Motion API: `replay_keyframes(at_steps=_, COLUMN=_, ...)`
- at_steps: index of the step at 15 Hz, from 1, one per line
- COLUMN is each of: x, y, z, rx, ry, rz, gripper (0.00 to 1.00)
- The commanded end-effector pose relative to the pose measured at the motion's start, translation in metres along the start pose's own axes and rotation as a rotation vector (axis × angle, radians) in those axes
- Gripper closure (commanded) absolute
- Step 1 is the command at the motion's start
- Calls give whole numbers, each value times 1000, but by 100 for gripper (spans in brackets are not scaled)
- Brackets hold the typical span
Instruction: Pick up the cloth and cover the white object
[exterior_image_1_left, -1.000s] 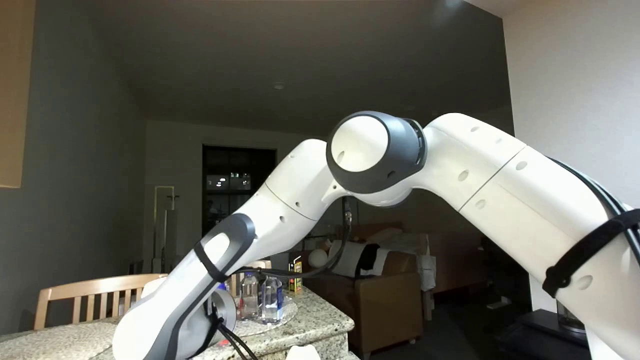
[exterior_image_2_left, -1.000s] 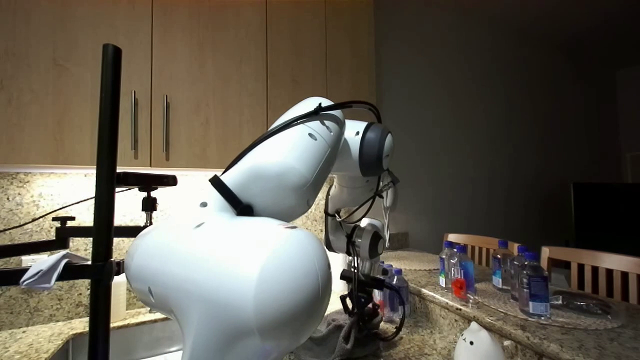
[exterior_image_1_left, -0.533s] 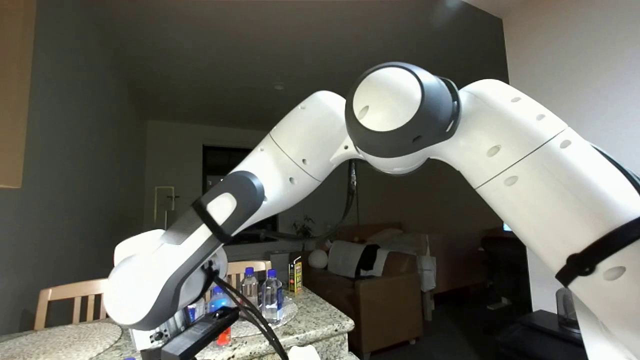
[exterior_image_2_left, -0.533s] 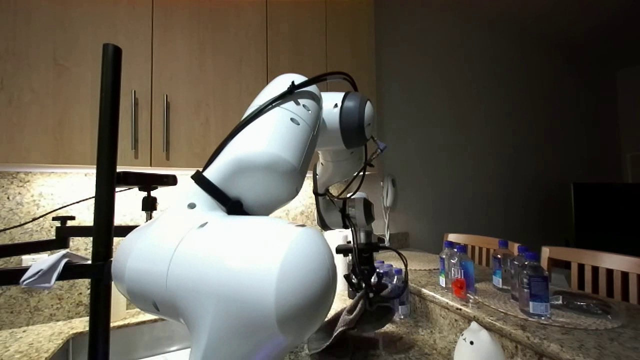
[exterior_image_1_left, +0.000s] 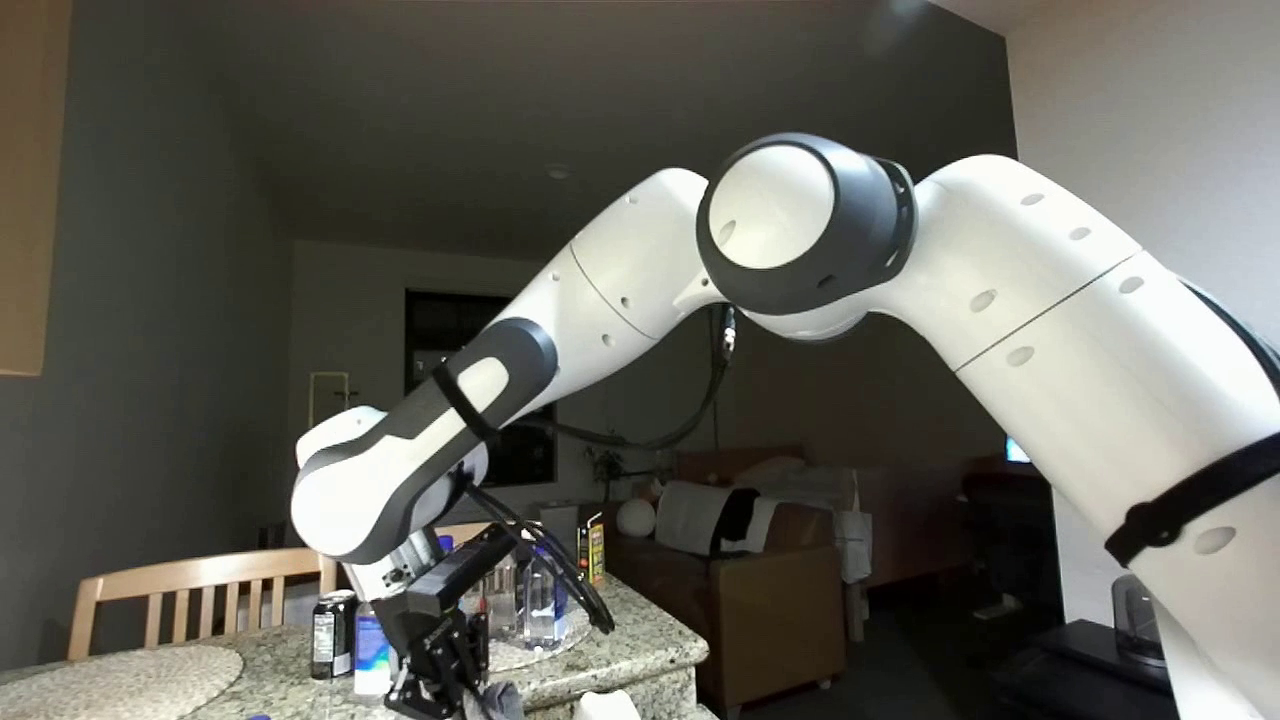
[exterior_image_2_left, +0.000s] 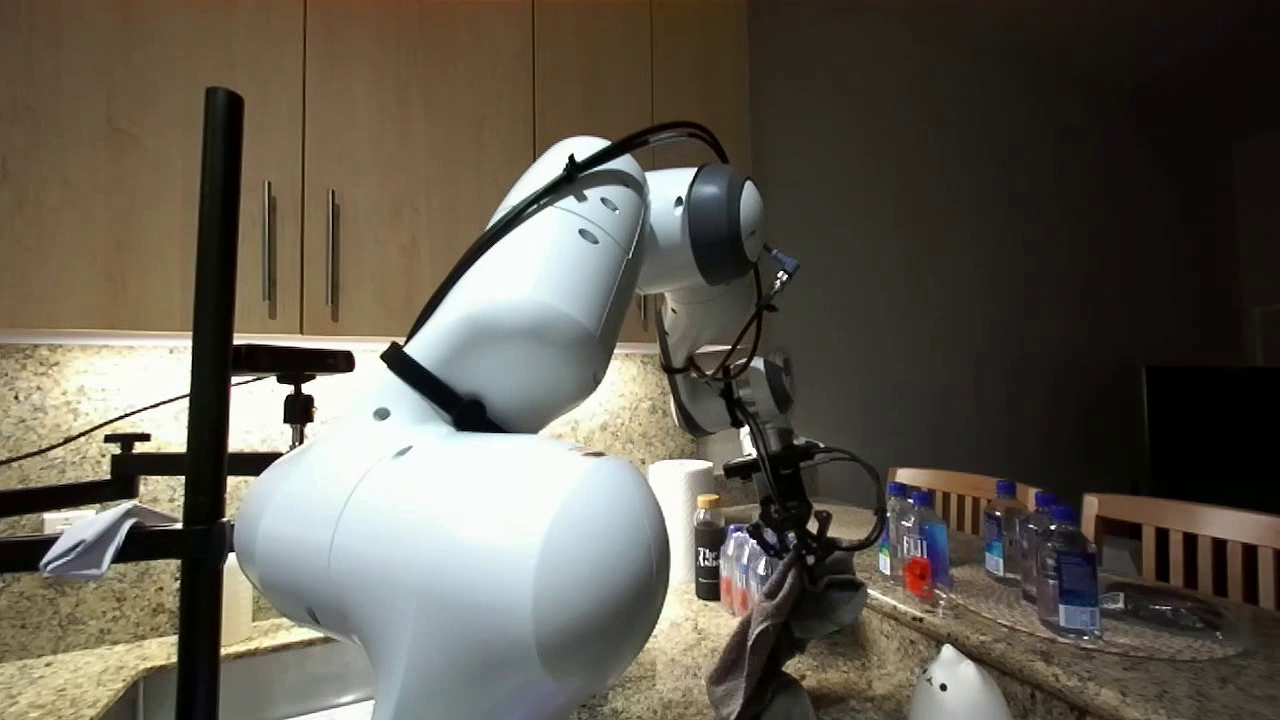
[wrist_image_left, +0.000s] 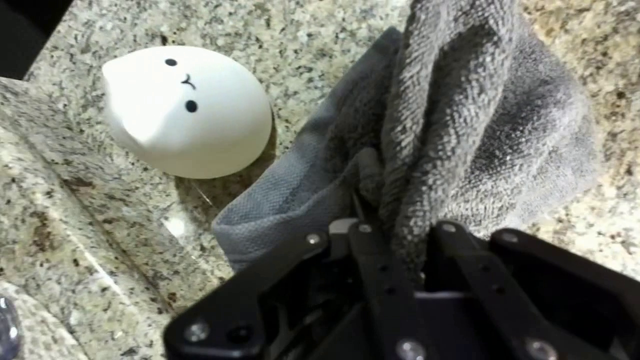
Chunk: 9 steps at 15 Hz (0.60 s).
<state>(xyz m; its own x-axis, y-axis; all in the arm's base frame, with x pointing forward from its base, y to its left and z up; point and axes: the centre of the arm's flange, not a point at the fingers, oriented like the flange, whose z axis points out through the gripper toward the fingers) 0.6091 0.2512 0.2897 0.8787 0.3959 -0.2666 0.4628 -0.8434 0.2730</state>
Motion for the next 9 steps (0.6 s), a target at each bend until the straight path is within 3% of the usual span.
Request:
replay_keyframes(at_steps=1, x=11, y=55, z=-11, rx=-31, ry=-22, rz=-47, gripper=90)
replay_keyframes(at_steps=5, x=13, y=103, z=-10, rx=-7, ry=-46, rz=-42, gripper=90)
replay_keyframes(at_steps=9, x=7, y=124, z=1, rx=58, ry=-100, rz=-78, gripper=90)
